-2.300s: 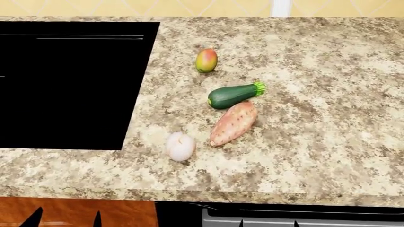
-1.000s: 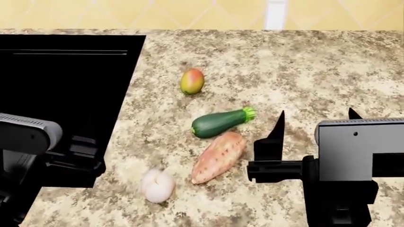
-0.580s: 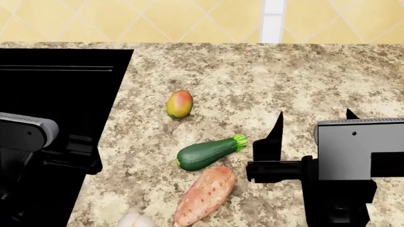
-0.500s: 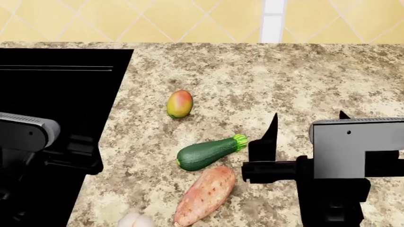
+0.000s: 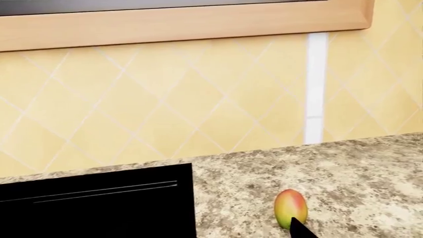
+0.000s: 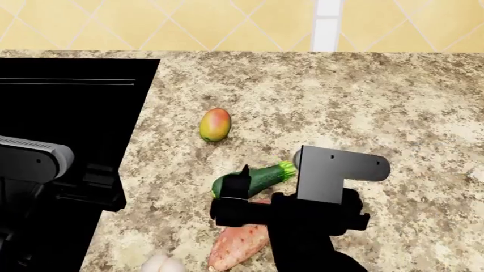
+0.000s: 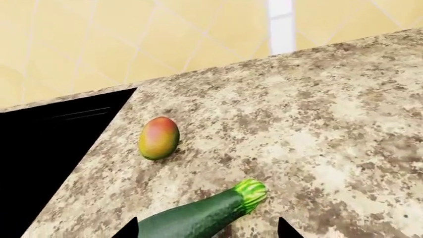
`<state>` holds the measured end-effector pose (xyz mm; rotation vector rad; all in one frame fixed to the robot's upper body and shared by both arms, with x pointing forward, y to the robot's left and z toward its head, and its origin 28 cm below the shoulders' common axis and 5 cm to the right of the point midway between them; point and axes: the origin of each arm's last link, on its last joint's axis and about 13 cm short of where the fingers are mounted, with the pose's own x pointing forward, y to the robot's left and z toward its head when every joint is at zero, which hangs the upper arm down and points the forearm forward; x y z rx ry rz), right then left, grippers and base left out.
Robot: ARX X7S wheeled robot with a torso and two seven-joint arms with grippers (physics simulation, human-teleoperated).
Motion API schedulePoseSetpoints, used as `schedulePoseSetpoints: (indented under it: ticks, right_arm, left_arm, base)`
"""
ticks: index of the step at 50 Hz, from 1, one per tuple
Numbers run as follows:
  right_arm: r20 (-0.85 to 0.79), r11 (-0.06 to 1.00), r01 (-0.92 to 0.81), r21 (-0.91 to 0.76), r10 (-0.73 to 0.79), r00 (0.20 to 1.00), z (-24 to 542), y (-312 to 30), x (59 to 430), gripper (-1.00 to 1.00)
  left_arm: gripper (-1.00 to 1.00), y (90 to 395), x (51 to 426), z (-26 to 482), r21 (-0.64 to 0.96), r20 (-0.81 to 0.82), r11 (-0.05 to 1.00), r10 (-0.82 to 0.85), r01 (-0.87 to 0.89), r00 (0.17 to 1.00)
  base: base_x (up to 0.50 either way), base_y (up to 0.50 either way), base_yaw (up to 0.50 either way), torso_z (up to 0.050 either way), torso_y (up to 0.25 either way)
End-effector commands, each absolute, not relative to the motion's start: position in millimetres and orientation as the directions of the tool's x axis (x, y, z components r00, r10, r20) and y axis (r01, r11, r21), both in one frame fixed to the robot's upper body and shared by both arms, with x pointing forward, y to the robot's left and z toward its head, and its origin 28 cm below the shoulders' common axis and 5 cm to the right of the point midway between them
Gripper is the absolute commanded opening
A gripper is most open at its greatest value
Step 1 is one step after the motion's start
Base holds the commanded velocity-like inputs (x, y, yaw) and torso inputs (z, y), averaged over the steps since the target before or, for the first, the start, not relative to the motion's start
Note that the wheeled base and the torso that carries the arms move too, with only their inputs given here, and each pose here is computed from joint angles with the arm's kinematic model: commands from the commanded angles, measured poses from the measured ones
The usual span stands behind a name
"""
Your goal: There is a mixed pile of frozen fruits and vegetables on the counter. Locate all the frozen vegetables and place the items in a bowl on the counter. Take all the frozen fruits and defrost them in a running sink.
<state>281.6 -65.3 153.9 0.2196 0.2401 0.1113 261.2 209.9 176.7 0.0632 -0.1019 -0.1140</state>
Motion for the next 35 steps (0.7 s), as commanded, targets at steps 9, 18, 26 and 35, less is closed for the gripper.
schedulePoseSetpoints:
  ticks: [9, 18, 26, 35]
  right_arm:
    - [-0.325, 0.927, -0.057, 0.370, 0.187, 0.927, 134, -41, 295, 1.00]
    - [-0.304, 0.932, -0.024, 0.361, 0.142, 0.942, 133, -41, 289, 1.00]
    - [-0.299, 0.944, -0.002, 0.330, 0.106, 0.948, 133, -42, 285, 1.00]
    - [-0.351, 0.923, -0.027, 0.383, 0.172, 0.921, 123, -35, 278, 1.00]
  left_arm:
    - [1.00, 212, 260, 178, 0.059, 0.102, 0.992, -0.120, 0.114, 0.988]
    - [1.00, 210, 261, 177, 0.061, 0.101, 0.991, -0.123, 0.118, 0.987]
    - [1.00, 211, 261, 176, 0.058, 0.097, 0.991, -0.124, 0.119, 0.987]
    - [1.00, 212, 259, 177, 0.056, 0.098, 0.991, -0.126, 0.121, 0.987]
  base:
    - [0.00, 0.00, 0.00, 0.000, 0.000]
    - [0.00, 0.00, 0.00, 0.000, 0.000]
    - [0.00, 0.00, 0.00, 0.000, 0.000]
    - [0.00, 0.00, 0.00, 0.000, 0.000]
